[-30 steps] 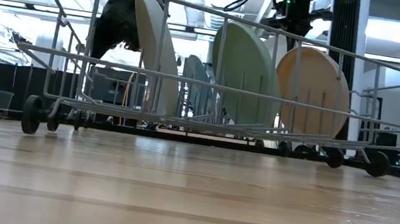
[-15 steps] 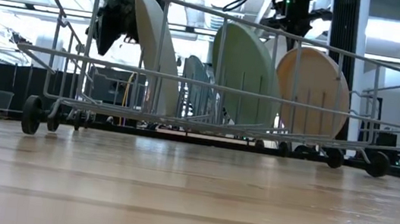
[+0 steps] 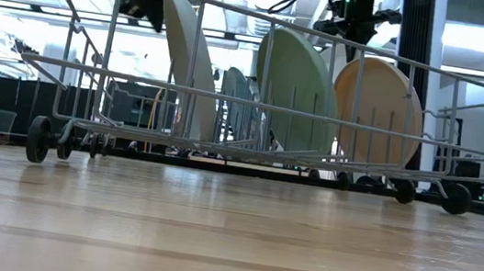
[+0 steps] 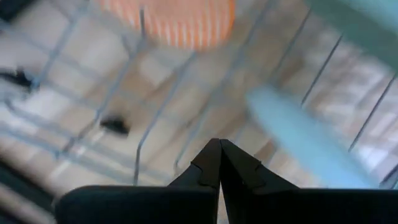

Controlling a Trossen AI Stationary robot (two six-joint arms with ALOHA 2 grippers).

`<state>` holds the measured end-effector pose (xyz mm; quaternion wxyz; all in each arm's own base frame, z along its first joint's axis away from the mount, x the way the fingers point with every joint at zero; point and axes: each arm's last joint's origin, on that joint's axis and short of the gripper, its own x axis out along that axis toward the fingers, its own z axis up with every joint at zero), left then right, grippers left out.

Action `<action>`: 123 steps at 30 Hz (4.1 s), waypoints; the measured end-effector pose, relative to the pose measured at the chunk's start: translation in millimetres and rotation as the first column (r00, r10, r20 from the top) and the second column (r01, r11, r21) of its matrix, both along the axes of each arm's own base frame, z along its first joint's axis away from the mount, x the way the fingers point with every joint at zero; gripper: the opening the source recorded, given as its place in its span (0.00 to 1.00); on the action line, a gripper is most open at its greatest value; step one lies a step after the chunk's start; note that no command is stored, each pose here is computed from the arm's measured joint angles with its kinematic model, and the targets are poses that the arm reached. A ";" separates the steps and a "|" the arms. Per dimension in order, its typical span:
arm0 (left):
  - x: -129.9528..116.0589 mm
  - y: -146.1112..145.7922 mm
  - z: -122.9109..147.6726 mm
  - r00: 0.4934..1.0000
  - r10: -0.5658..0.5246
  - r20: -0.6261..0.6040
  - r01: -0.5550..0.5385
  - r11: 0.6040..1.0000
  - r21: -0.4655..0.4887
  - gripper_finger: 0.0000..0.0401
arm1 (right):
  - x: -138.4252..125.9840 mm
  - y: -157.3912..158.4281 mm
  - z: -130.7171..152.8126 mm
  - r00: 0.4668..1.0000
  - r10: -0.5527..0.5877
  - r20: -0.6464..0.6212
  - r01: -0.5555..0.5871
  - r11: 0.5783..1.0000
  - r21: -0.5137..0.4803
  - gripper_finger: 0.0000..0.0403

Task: Sort dishes
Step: Put the white plate in the dish rack

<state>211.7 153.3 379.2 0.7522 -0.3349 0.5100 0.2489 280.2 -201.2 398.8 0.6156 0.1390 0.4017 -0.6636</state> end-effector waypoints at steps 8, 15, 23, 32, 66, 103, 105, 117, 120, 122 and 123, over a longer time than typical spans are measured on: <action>-5.0 14.3 5.3 0.977 0.155 -0.144 -0.104 0.945 0.309 0.00 | 3.7 5.4 0.5 1.000 0.012 -0.018 -0.012 1.000 -0.025 0.03; -34.4 51.6 5.7 0.945 0.253 -0.207 -0.152 0.900 0.410 0.00 | 5.9 8.8 1.0 0.996 0.055 -0.069 -0.057 0.998 -0.030 0.03; -40.5 61.8 3.2 0.953 0.272 -0.134 -0.216 0.919 0.331 0.00 | 6.8 7.7 2.4 0.996 0.042 -0.075 -0.048 0.996 -0.072 0.03; -38.8 59.3 2.5 0.921 0.353 -0.166 -0.273 0.887 0.373 0.00 | 21.3 18.1 7.1 0.994 0.077 -0.076 -0.090 0.979 -0.181 0.03; -45.2 53.4 -68.4 0.872 0.257 -0.417 -0.187 0.961 0.202 0.00 | 65.5 13.9 -20.2 0.977 0.137 -0.165 -0.175 0.954 -0.244 0.00; -41.9 57.1 -67.6 0.887 0.270 -0.374 -0.194 0.954 0.230 0.00 | 62.8 22.0 -16.3 0.982 0.133 -0.131 -0.155 0.972 -0.174 0.01; -41.7 57.0 -67.7 0.889 0.269 -0.372 -0.194 0.954 0.227 0.00 | 62.4 21.1 -17.2 0.986 0.124 -0.109 -0.142 0.976 -0.167 0.01; -41.0 55.8 -67.7 0.888 0.266 -0.374 -0.192 0.956 0.224 0.00 | 56.3 21.6 -15.4 0.985 0.115 -0.128 -0.134 0.980 -0.150 0.01; -41.0 55.8 -67.7 0.888 0.266 -0.374 -0.192 0.956 0.224 0.00 | 48.7 21.9 -8.1 0.982 0.110 -0.156 -0.132 0.982 -0.137 0.01; -40.7 55.6 -67.7 0.888 0.266 -0.374 -0.192 0.956 0.224 0.00 | 46.4 21.4 -2.7 0.975 0.126 -0.183 -0.153 0.978 -0.141 0.01; -40.6 55.6 -67.6 0.889 0.266 -0.373 -0.192 0.955 0.224 0.00 | 45.4 20.8 1.4 0.974 0.126 -0.188 -0.157 0.975 -0.158 0.01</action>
